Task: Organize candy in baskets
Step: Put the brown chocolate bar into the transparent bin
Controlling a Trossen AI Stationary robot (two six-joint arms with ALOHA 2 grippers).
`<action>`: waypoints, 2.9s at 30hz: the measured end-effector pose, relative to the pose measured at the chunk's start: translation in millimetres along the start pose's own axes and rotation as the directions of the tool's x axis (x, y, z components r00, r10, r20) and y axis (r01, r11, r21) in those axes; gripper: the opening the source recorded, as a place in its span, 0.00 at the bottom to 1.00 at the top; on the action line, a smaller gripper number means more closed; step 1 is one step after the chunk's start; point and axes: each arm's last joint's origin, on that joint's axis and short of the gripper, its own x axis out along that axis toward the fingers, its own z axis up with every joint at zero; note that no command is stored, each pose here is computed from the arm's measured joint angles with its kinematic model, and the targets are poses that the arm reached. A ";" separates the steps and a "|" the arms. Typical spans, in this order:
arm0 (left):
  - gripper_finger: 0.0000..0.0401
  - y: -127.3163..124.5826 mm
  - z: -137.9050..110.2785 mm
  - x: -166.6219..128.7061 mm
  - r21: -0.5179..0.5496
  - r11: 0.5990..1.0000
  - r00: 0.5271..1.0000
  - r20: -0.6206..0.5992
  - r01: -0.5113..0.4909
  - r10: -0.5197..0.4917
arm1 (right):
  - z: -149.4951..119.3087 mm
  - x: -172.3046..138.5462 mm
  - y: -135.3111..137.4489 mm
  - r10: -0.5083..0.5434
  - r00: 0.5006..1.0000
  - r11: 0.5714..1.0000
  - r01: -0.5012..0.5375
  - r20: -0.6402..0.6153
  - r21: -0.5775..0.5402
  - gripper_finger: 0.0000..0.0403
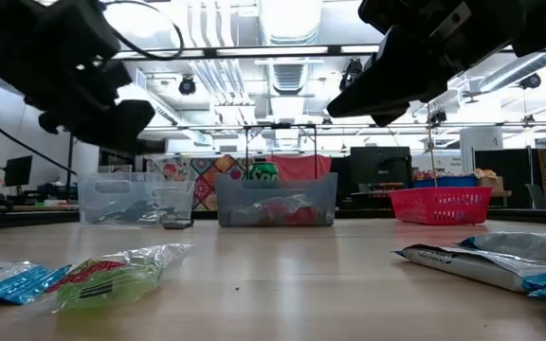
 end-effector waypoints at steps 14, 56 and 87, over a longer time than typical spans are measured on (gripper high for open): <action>0.28 2.5 8.3 14.1 0.014 0.999 0.994 -0.100 -0.037 0.039 | -0.6 0.0 -0.1 -0.001 1.000 1.000 0.001 -0.006 0.022 0.02; 0.00 -107.6 -72.5 -2.7 0.177 0.958 0.972 -0.094 0.227 -0.213 | 0.0 0.2 -1.1 -0.008 1.000 1.000 0.008 -0.001 -0.008 0.02; 0.00 -71.1 -49.5 -26.7 0.200 0.724 0.751 -0.195 0.661 -0.631 | 5.9 5.2 -63.9 -0.058 0.998 0.980 0.056 -0.004 -0.190 0.02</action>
